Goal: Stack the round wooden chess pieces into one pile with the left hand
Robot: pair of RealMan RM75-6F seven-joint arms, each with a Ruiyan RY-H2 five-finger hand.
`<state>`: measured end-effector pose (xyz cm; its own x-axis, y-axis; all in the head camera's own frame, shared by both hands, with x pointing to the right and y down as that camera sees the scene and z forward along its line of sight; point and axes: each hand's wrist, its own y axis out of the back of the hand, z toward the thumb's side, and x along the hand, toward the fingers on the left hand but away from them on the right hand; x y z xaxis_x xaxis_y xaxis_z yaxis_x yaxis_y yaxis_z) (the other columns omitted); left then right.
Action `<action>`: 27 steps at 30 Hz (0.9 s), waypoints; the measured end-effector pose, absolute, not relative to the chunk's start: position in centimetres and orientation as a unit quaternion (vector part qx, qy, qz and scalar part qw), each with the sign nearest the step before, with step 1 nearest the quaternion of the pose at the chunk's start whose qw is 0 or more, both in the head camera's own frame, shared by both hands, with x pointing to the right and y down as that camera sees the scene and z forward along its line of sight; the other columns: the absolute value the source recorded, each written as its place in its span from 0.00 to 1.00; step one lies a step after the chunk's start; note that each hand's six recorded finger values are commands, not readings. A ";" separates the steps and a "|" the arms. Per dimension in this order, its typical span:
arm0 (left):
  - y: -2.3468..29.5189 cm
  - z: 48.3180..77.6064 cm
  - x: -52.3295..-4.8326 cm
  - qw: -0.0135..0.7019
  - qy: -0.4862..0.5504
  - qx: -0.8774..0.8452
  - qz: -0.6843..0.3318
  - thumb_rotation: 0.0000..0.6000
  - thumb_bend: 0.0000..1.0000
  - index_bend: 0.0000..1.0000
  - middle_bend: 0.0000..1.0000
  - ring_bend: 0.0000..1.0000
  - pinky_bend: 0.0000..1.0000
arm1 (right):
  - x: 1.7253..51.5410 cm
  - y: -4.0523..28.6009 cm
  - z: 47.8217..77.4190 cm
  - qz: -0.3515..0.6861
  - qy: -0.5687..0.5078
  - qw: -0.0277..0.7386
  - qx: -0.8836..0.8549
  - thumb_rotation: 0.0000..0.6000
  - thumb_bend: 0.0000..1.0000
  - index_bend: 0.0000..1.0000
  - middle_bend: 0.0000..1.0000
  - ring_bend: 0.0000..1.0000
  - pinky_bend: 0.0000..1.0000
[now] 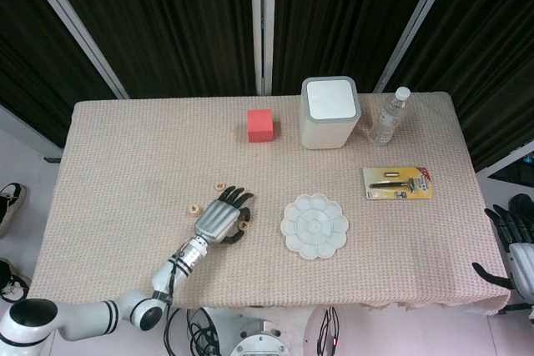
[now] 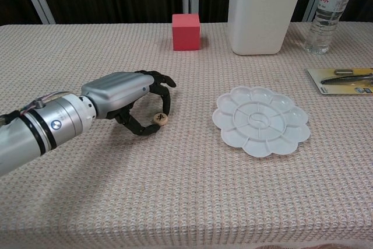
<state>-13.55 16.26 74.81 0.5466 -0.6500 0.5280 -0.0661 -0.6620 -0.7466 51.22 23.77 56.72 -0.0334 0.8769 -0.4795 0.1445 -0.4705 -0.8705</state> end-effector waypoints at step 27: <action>12.9 70.2 -19.2 0.380 0.259 -0.768 -0.446 1.00 0.31 0.49 0.10 0.00 0.00 | 51.0 23.3 56.3 0.587 -0.413 0.316 -0.621 1.00 0.13 0.00 0.00 0.00 0.00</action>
<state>-19.20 12.89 70.17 0.4681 -0.7371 0.4875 -0.0595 -0.5767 -0.8148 50.96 23.33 56.32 -0.0289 0.8835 -0.4675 0.1421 -0.4593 -0.8769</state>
